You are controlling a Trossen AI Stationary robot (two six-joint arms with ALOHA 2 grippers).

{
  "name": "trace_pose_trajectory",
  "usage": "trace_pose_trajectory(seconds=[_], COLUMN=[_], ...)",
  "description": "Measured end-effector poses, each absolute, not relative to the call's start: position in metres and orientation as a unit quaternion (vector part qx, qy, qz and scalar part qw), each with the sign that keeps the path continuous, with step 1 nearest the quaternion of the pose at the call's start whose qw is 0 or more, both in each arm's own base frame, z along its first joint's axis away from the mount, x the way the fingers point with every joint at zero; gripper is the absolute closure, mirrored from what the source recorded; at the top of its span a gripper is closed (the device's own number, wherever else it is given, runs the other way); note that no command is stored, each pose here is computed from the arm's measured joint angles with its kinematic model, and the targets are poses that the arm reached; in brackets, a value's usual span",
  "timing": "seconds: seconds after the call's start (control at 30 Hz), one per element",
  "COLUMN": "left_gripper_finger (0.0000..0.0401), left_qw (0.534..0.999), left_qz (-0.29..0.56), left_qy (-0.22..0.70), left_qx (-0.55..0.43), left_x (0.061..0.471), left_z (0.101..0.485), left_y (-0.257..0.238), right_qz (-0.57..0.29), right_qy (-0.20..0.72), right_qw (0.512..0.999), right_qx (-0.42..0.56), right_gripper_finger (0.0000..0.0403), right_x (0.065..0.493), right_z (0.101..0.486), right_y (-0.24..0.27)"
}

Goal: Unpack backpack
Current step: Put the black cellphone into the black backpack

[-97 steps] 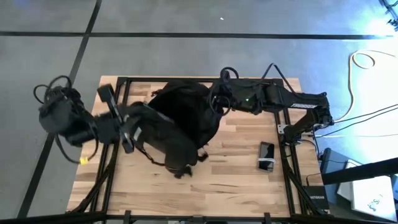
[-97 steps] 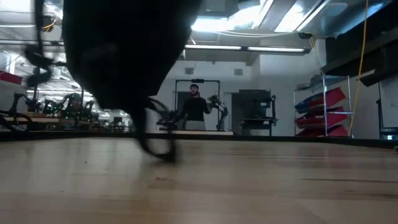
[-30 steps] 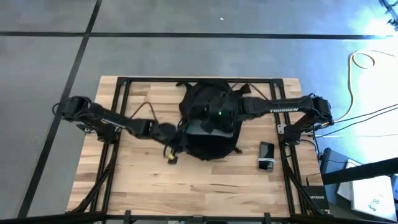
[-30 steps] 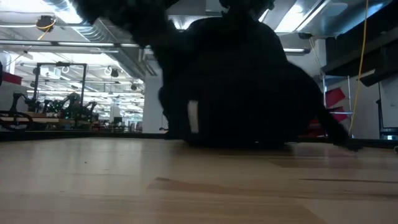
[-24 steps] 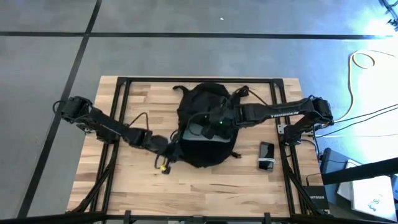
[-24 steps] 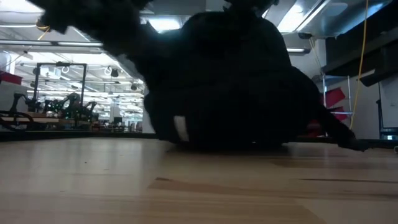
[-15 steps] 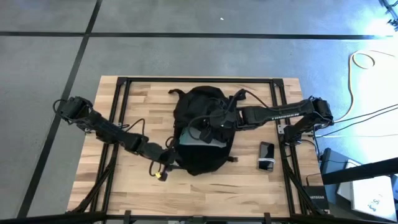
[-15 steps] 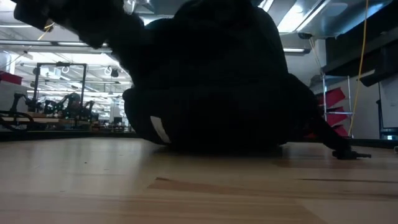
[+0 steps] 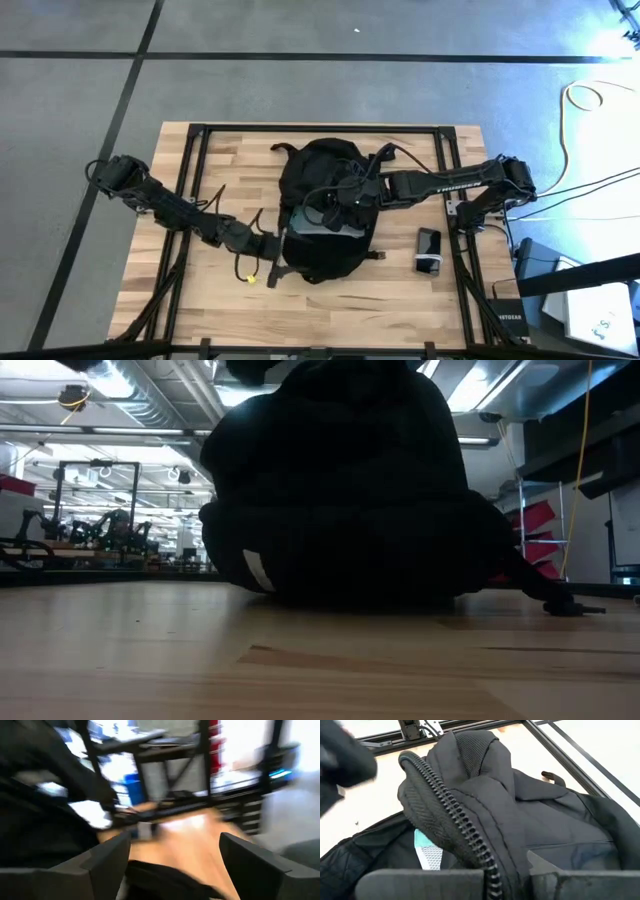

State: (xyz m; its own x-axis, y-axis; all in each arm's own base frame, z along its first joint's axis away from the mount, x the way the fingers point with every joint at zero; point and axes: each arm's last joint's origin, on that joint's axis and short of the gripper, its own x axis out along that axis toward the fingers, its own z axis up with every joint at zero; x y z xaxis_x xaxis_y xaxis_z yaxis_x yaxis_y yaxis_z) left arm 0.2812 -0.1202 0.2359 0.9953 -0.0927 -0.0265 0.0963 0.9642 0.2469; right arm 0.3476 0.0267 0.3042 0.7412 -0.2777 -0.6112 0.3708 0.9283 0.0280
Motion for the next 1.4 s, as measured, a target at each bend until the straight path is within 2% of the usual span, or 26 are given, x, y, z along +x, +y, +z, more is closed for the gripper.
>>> trace_pose_trajectory(seconds=[0.17, 0.3, 0.37, 0.6, 0.8, 1.07, 1.4], left_gripper_finger=[0.012, 0.0121, 0.0121, 0.0121, 0.0121, 0.0121, 0.0121], left_qw=[0.954, 0.926, 0.917, 0.912, 0.898, 0.875, 0.883], left_qz=[0.073, 0.193, 0.219, 0.254, 0.283, 0.292, 0.257], left_qy=[0.006, 0.033, 0.051, 0.082, 0.087, 0.12, 0.127], left_qx=[0.29, 0.323, 0.33, 0.311, 0.324, 0.366, 0.373], left_x=[0.271, 0.27, 0.276, 0.293, 0.297, 0.303, 0.309], left_z=[0.254, 0.264, 0.263, 0.256, 0.259, 0.253, 0.247], left_y=[-0.146, -0.14, -0.128, -0.086, -0.073, -0.057, -0.037], right_qz=[-0.167, -0.157, -0.154, -0.126, -0.122, -0.103, -0.09], right_qy=[0.316, 0.317, 0.311, 0.301, 0.309, 0.308, 0.326], right_qw=[0.931, 0.933, 0.935, 0.942, 0.941, 0.943, 0.938], right_qx=[0.072, 0.072, 0.069, 0.074, 0.068, 0.076, 0.078], right_gripper_finger=[0.0402, 0.0402, 0.0402, 0.0402, 0.0402, 0.0402, 0.0402], right_x=[0.347, 0.347, 0.348, 0.351, 0.35, 0.351, 0.349], right_z=[0.304, 0.304, 0.305, 0.308, 0.307, 0.307, 0.304], right_y=[0.031, 0.034, 0.034, 0.036, 0.036, 0.037, 0.037])
